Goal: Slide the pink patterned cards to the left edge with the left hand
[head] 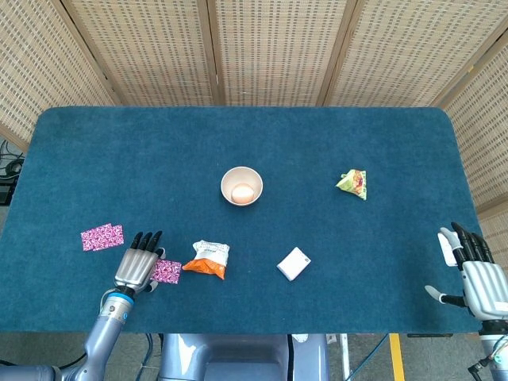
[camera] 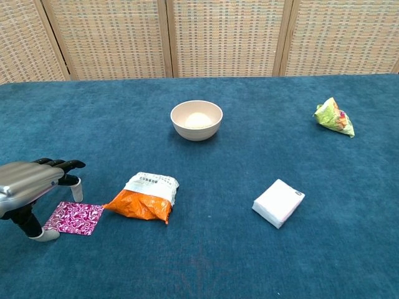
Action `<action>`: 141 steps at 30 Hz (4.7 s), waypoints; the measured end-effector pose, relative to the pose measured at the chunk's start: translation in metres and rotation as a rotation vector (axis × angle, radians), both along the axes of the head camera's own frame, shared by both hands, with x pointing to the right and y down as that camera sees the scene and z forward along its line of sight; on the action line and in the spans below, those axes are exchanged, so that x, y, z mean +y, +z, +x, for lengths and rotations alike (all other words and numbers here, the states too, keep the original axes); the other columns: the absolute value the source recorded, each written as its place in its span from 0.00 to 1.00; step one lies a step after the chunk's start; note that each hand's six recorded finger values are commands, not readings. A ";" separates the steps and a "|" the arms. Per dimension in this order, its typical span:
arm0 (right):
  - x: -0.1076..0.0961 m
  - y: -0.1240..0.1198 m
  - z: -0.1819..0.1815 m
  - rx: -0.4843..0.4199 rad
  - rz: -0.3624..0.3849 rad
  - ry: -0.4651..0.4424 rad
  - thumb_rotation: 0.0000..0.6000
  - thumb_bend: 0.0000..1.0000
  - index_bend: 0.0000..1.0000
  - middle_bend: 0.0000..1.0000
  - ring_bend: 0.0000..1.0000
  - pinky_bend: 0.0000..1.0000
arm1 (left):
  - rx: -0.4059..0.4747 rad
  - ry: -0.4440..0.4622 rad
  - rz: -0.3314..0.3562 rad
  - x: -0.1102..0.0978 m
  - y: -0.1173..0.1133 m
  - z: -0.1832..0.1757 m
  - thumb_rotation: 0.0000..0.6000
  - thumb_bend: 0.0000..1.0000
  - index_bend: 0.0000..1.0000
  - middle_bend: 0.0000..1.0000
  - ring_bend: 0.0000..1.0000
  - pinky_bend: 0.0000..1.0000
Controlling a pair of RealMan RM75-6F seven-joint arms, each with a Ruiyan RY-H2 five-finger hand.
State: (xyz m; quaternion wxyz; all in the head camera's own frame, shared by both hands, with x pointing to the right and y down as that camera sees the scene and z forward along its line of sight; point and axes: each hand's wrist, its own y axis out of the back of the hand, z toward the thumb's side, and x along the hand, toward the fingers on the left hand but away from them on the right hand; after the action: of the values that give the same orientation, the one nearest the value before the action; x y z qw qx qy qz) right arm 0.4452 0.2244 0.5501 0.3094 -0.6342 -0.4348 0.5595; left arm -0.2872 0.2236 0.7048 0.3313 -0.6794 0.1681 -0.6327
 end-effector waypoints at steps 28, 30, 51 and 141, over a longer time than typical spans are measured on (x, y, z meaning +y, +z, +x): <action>0.000 0.000 0.000 0.008 -0.003 0.007 1.00 0.05 0.00 0.00 0.00 0.00 | 0.005 -0.020 0.016 -0.002 -0.002 -0.008 1.00 0.28 0.43 0.00 0.00 0.00; 0.000 0.000 0.000 0.008 -0.003 0.006 1.00 0.05 0.00 0.00 0.00 0.00 | 0.001 -0.021 0.018 -0.002 -0.002 -0.009 1.00 0.28 0.44 0.00 0.00 0.00; 0.001 0.001 -0.001 0.011 -0.008 0.006 1.00 0.05 0.00 0.00 0.00 0.00 | -0.042 -0.129 0.082 -0.032 -0.015 -0.050 1.00 0.25 0.44 0.00 0.00 0.00; 0.000 0.003 0.000 0.026 -0.010 0.013 1.00 0.05 0.00 0.00 0.00 0.00 | -0.202 -0.372 0.129 -0.068 0.017 -0.145 1.00 0.05 0.35 0.00 0.00 0.00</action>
State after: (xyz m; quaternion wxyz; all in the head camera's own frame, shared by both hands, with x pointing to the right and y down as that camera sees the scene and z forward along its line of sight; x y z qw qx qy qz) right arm 0.4456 0.2246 0.5527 0.3081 -0.6254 -0.4322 0.5720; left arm -0.4323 0.1553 0.7215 0.2666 -0.5472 0.2966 -0.7359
